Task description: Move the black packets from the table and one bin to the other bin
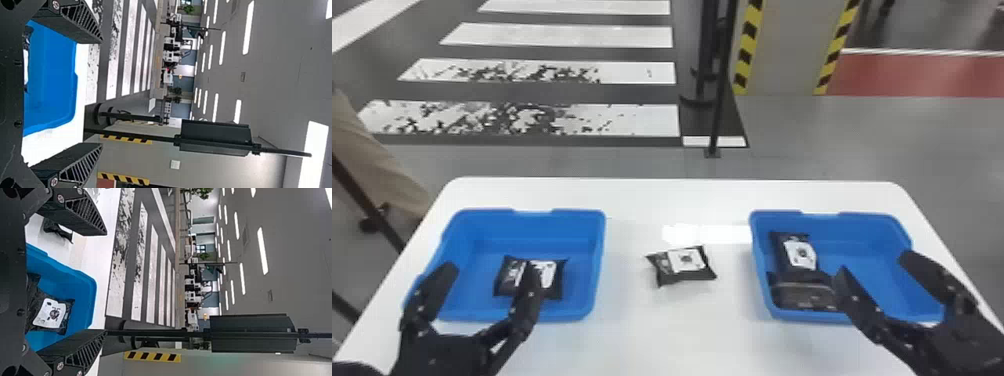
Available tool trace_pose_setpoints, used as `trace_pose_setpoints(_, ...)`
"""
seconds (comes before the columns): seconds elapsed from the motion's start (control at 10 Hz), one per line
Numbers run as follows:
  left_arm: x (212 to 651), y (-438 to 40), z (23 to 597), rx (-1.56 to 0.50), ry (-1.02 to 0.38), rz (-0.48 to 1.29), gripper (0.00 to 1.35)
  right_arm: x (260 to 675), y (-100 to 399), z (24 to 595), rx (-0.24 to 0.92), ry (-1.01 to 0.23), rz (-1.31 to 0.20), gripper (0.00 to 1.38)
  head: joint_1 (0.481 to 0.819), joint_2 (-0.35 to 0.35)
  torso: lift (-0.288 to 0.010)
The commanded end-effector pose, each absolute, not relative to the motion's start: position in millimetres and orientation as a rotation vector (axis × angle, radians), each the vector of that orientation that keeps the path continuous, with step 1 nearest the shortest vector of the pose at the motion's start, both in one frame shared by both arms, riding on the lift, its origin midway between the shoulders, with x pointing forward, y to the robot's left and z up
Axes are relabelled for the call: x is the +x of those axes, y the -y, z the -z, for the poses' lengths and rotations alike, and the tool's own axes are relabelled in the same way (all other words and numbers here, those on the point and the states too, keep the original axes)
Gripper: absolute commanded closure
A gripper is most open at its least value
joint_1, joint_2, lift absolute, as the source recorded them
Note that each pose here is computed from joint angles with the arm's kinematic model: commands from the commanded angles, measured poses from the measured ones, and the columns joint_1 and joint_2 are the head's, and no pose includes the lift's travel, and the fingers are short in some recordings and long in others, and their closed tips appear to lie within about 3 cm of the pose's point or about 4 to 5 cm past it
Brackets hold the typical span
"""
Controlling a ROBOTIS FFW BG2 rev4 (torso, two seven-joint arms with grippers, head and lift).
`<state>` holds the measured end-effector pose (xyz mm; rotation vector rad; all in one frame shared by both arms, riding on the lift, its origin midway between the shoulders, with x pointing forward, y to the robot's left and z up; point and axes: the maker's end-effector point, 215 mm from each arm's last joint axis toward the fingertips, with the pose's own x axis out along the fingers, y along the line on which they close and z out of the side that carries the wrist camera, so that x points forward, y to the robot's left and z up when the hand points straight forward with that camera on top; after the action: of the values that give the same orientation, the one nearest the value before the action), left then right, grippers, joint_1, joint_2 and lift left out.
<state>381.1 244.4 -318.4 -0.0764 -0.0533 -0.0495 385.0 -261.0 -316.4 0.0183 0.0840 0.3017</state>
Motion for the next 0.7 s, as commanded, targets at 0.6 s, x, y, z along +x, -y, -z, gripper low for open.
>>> trace_pose_setpoints(0.6,381.1,-246.3,321.1,-0.081,0.047,0.038,0.09,407.4,264.2,347.5,0.076,-0.141,-0.270,0.14,0.695,-0.035,-0.110)
